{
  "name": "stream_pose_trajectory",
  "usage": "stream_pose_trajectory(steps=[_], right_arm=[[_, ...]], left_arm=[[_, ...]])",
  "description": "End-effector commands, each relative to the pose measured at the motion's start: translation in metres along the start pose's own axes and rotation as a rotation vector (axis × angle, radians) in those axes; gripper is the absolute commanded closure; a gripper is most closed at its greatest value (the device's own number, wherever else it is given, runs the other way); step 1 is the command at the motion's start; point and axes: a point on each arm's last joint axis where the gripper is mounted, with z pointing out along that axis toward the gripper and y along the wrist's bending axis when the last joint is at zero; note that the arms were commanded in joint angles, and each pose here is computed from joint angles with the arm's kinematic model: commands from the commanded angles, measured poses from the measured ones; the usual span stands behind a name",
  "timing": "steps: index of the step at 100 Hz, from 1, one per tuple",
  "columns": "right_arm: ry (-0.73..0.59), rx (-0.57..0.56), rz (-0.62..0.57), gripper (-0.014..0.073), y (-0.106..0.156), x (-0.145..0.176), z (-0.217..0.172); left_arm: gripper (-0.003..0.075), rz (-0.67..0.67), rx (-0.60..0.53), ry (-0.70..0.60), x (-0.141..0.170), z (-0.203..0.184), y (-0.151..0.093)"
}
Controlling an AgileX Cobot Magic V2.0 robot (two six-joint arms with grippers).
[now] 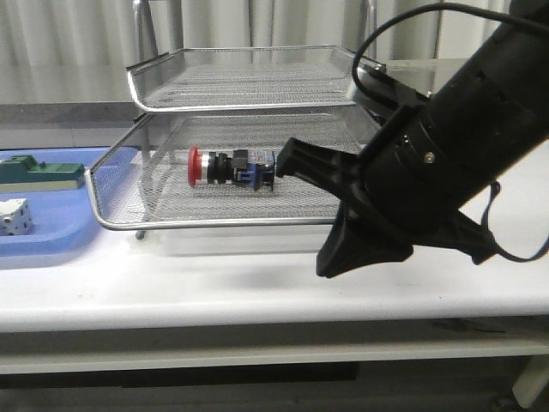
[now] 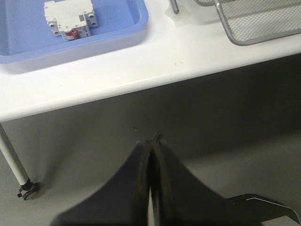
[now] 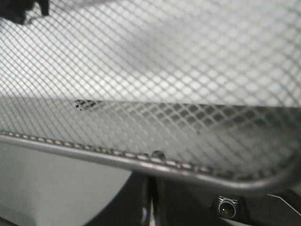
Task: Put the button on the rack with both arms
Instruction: 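Bring the right gripper to the pulled-out tier's front edge, then push the middle tier back into the stack with the right gripper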
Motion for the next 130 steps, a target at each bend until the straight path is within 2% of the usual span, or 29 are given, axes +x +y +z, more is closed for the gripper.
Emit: stream_pose_trajectory(steps=[1,35,52,78,108,130], right_arm=[[-0.088,-0.039,-0.025,0.07,0.014,-0.018,-0.008],[-0.125,-0.054,-0.083,0.07,0.033,-0.05,0.016],[-0.195,-0.064,-0.13,0.07,0.043,-0.068,0.018],[-0.275,-0.041,-0.16,0.07,0.039,-0.089,0.021],[-0.352,-0.02,-0.17,0.07,0.035,-0.097,0.022],[-0.292,-0.032,-0.172,0.07,0.037,-0.092,0.02]], left_arm=[[0.0741,-0.018,0.002,-0.074,-0.01,-0.005,0.0],[0.0741,-0.018,0.002,-0.074,-0.01,-0.005,0.0],[0.0741,-0.018,0.002,-0.074,-0.01,-0.005,0.0],[0.0741,-0.018,0.002,-0.074,-0.01,-0.005,0.0],[0.0741,-0.018,0.002,-0.074,-0.01,-0.005,0.0],[0.0741,-0.018,0.002,-0.074,-0.01,-0.005,0.0]])
